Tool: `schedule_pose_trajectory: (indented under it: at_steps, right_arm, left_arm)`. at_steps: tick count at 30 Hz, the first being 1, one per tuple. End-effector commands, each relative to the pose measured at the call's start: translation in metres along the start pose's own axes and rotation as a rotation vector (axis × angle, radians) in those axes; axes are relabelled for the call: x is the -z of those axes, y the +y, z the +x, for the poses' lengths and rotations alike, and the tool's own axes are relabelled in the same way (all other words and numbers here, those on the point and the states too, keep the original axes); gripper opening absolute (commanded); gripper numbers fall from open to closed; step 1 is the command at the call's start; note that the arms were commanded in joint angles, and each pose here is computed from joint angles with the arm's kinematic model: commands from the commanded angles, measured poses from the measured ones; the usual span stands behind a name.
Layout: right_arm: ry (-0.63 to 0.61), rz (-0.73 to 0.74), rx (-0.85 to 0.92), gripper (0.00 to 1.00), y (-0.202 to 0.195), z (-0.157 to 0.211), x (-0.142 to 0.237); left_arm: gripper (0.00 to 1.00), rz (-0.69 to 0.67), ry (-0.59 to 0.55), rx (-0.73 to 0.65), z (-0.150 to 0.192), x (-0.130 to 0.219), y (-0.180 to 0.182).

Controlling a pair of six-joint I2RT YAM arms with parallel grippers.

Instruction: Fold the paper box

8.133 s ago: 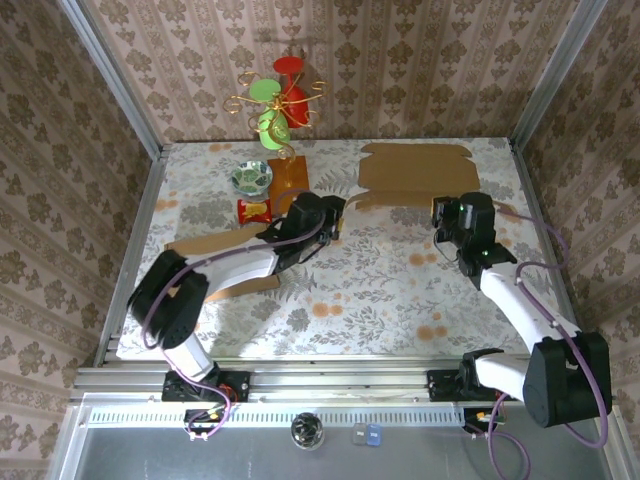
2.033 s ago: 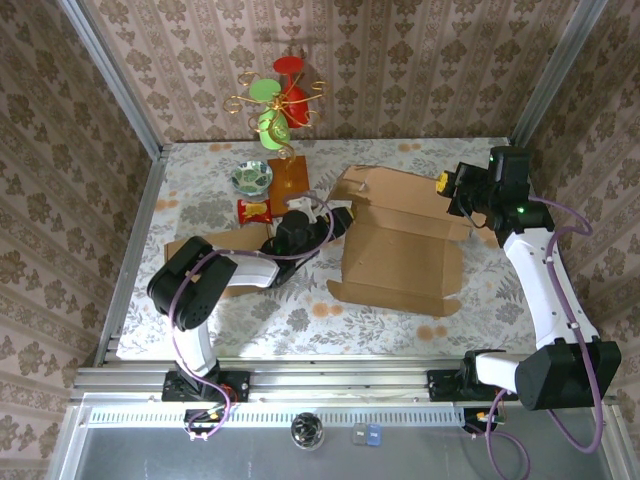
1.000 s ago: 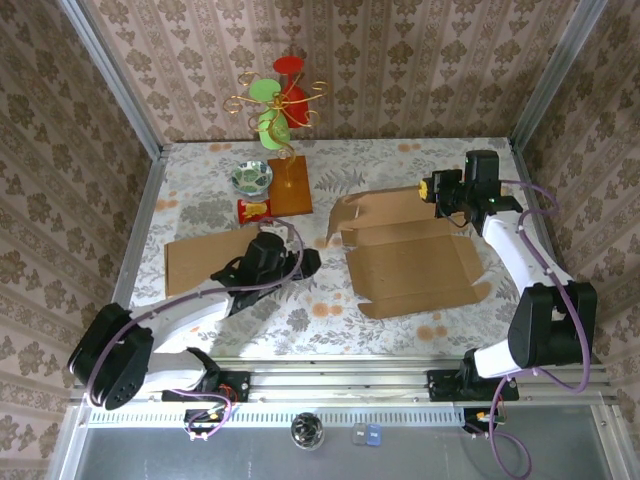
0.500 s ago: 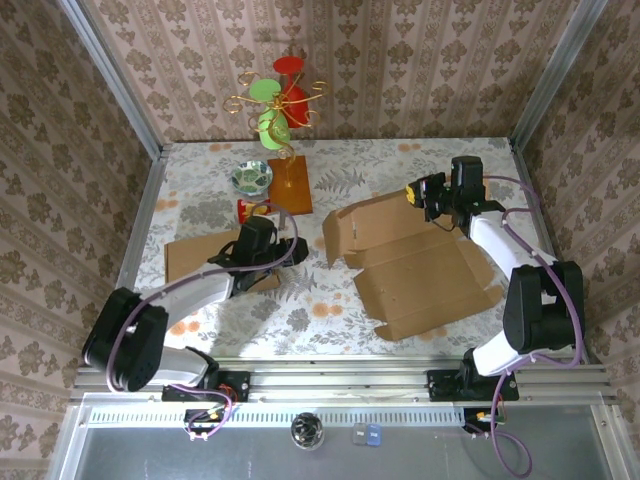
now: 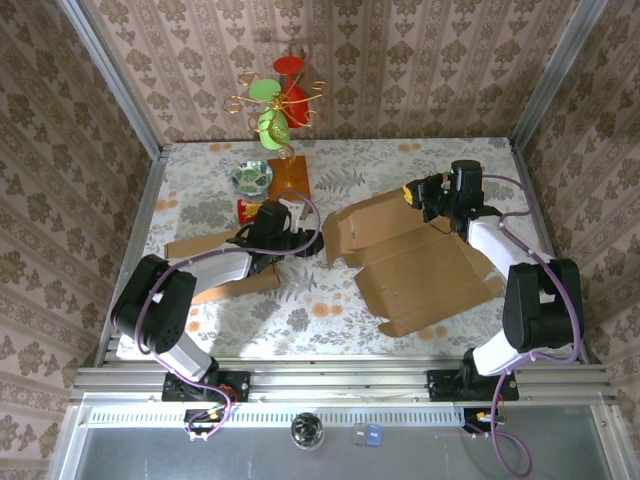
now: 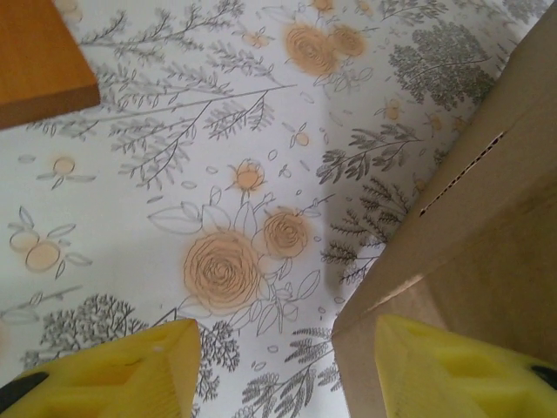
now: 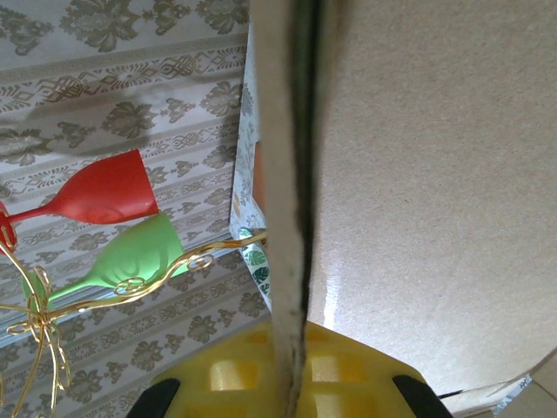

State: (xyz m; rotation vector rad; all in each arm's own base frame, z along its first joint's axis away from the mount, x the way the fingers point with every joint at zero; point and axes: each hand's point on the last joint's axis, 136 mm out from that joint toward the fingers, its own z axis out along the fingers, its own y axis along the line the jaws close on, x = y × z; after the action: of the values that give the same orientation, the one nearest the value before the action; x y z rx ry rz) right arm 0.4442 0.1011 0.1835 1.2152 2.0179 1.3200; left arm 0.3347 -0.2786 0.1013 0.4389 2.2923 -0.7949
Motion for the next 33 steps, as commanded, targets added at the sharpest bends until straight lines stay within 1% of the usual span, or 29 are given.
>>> schedule_pose_trajectory:
  at_steps: [1,7,15,20,25,33]
  right_arm:
    - [0.037,-0.046,0.045,0.00,0.007,0.006,-0.003]
    - [0.047,-0.063,0.047,0.00,0.010,0.006,-0.006]
    - [0.058,-0.065,0.041,0.00,0.008,0.007,-0.010]
    - [0.061,-0.075,0.034,0.00,0.010,0.006,-0.012]
    - [0.067,-0.083,0.034,0.00,0.012,0.007,-0.012]
    - [0.065,-0.089,0.030,0.00,0.012,0.007,-0.011]
  left_arm:
    - [0.56,0.069,-0.025,-0.117,-0.013,-0.004,-0.019]
    - [0.58,0.101,0.001,-0.215,-0.007,-0.009,-0.035]
    - [0.58,0.120,0.006,-0.275,-0.011,-0.015,-0.047]
    - [0.59,0.126,0.030,-0.311,-0.009,-0.019,-0.055]
    - [0.55,0.135,0.027,-0.324,-0.012,-0.022,-0.059]
    - [0.52,0.143,0.034,-0.361,-0.011,-0.026,-0.071]
